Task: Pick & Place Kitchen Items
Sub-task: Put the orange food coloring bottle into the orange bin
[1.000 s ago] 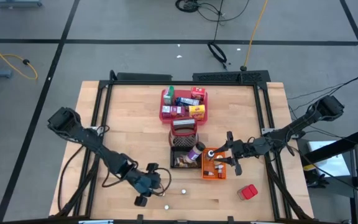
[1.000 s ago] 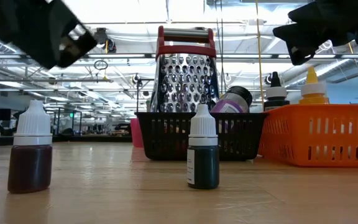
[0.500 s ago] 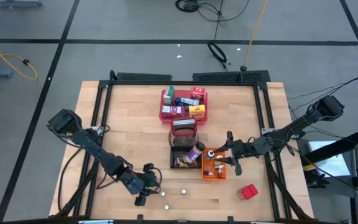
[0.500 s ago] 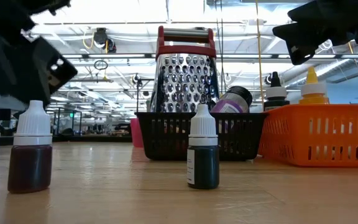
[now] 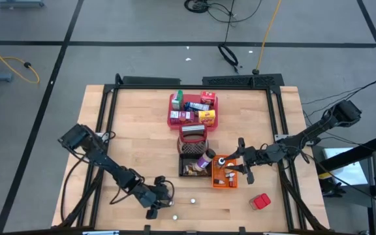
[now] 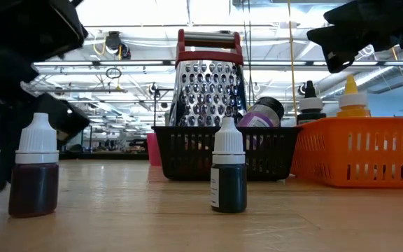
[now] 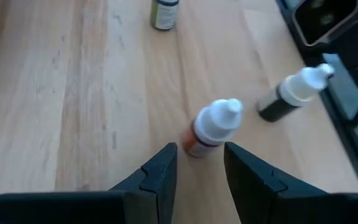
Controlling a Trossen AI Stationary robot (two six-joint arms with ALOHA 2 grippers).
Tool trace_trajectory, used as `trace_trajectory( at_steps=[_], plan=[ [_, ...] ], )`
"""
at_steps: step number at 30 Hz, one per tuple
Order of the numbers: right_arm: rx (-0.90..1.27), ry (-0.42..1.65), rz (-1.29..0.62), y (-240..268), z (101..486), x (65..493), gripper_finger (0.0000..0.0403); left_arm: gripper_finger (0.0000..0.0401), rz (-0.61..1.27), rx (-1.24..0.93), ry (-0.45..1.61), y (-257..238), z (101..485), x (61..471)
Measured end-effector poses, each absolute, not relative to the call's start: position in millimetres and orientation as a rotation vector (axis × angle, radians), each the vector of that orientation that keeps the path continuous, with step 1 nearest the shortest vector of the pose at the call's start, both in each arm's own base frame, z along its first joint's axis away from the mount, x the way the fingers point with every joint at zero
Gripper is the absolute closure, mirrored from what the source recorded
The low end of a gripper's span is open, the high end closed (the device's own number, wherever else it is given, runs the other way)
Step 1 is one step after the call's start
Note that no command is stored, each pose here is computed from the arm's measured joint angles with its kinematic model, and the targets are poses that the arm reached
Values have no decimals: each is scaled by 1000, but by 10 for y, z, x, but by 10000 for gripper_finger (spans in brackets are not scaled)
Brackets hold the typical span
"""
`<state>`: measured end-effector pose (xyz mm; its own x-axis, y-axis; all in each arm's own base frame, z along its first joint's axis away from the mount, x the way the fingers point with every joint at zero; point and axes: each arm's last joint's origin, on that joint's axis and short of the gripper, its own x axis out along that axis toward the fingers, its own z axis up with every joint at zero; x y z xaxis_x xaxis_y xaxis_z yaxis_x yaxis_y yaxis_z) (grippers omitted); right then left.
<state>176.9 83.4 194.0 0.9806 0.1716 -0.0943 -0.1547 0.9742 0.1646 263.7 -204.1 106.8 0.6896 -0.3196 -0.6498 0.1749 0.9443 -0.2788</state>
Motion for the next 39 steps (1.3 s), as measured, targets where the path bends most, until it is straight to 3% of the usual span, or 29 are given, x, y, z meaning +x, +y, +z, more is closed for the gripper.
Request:
trace_trajectory(
  at_steps=[19, 27, 39],
  plan=[
    [157, 109, 164, 834, 1940, 1769, 259, 272, -294, -169, 676, -2075, 1012, 2704],
    [157, 109, 164, 834, 1939, 1769, 257, 367, -308, -130, 667, -2077, 1014, 2705],
    [157, 109, 164, 834, 1939, 1768, 259, 362, -294, -109, 577, -2006, 1270, 2743]
  ],
)
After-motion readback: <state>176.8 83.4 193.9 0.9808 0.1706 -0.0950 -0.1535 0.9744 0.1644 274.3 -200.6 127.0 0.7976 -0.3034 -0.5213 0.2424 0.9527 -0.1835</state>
